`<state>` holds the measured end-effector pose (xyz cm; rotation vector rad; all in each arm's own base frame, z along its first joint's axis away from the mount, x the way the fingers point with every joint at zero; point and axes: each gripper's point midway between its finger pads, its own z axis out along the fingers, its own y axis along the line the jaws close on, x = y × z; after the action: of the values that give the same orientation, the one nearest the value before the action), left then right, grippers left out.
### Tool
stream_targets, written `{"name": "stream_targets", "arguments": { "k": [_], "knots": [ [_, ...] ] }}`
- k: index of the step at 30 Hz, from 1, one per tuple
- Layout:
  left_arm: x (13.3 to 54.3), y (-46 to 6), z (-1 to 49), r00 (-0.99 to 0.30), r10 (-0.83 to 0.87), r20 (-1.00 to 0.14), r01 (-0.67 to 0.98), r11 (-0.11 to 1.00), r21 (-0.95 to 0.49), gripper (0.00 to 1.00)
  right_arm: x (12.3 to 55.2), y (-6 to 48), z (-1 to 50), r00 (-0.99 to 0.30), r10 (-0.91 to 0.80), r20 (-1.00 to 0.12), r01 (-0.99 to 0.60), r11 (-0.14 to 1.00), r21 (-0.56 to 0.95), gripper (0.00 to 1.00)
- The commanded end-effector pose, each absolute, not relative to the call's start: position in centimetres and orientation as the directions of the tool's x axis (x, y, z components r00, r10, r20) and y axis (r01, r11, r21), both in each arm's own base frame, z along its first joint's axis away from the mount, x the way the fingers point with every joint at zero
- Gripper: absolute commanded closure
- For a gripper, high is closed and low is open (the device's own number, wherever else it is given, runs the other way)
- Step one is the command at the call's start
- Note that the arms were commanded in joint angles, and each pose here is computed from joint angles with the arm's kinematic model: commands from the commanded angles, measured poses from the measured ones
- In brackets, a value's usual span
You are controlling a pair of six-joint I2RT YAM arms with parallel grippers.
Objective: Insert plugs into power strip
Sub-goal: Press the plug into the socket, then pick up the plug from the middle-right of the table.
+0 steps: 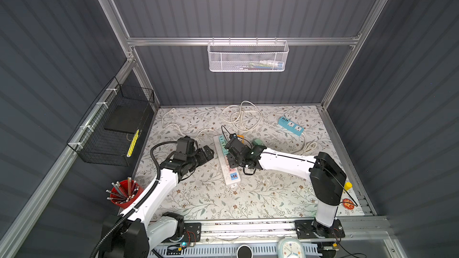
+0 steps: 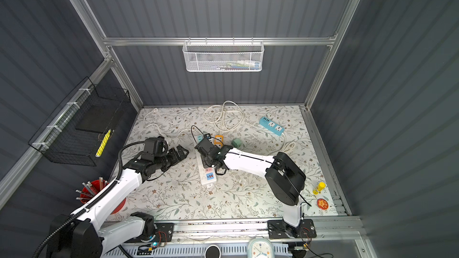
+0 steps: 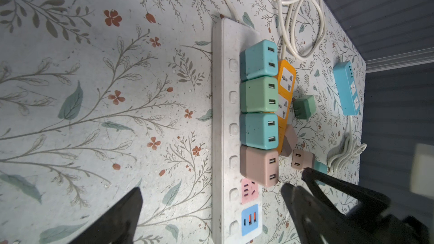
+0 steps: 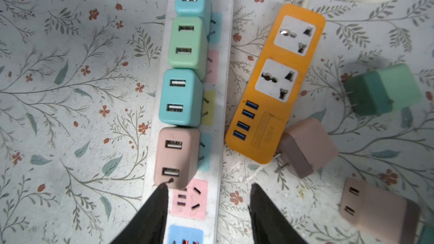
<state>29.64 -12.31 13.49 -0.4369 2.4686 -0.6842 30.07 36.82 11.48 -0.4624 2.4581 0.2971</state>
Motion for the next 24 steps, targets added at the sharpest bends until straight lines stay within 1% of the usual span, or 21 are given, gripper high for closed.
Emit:
{"name": "stream_targets", "arguments": {
  "k": [1, 5, 10, 13, 15, 18, 21, 24],
  "knots": [
    [30.4, -12.7, 15.5, -0.801, -0.405, -0.441, -0.108, 0.822, -0.560, 0.00, 30.4, 37.0, 16.1, -0.701, -0.233, -0.674, -0.425, 0.896, 0.132, 0.41],
    [30.6, -12.8, 16.0, -0.796, -0.405, -0.450, -0.096, 0.819, -0.566, 0.00, 29.6, 35.8, 17.0, -0.696, -0.224, -0.682, -0.427, 0.893, 0.143, 0.40],
    [30.9, -13.9, 16.8, -0.804, -0.379, -0.457, -0.038, 0.801, -0.597, 0.00, 28.8, 31.7, 15.7, -0.711, -0.211, -0.671, -0.368, 0.925, 0.098, 0.41],
    [31.0, -14.8, 17.3, -0.814, -0.352, -0.463, 0.012, 0.786, -0.618, 0.04, 29.3, 28.0, 14.3, -0.748, -0.169, -0.642, -0.290, 0.953, 0.087, 0.42],
    [31.1, -15.5, 18.0, -0.808, -0.327, -0.489, 0.058, 0.783, -0.619, 0.07, 29.7, 25.2, 13.2, -0.775, -0.125, -0.620, -0.228, 0.969, 0.090, 0.42],
    [31.0, -16.8, 18.8, -0.798, -0.268, -0.539, 0.113, 0.813, -0.572, 0.07, 30.3, 21.7, 11.5, -0.814, -0.068, -0.576, -0.150, 0.984, 0.097, 0.40],
    [30.6, -19.1, 19.6, -0.792, -0.174, -0.585, 0.194, 0.837, -0.512, 0.08, 30.9, 18.5, 10.2, -0.837, -0.036, -0.546, -0.084, 0.995, 0.063, 0.38],
    [30.5, -20.7, 19.9, -0.799, -0.144, -0.584, 0.229, 0.826, -0.516, 0.09, 31.4, 15.7, 8.9, -0.856, 0.039, -0.516, 0.002, 0.997, 0.073, 0.35]
  ]
}}
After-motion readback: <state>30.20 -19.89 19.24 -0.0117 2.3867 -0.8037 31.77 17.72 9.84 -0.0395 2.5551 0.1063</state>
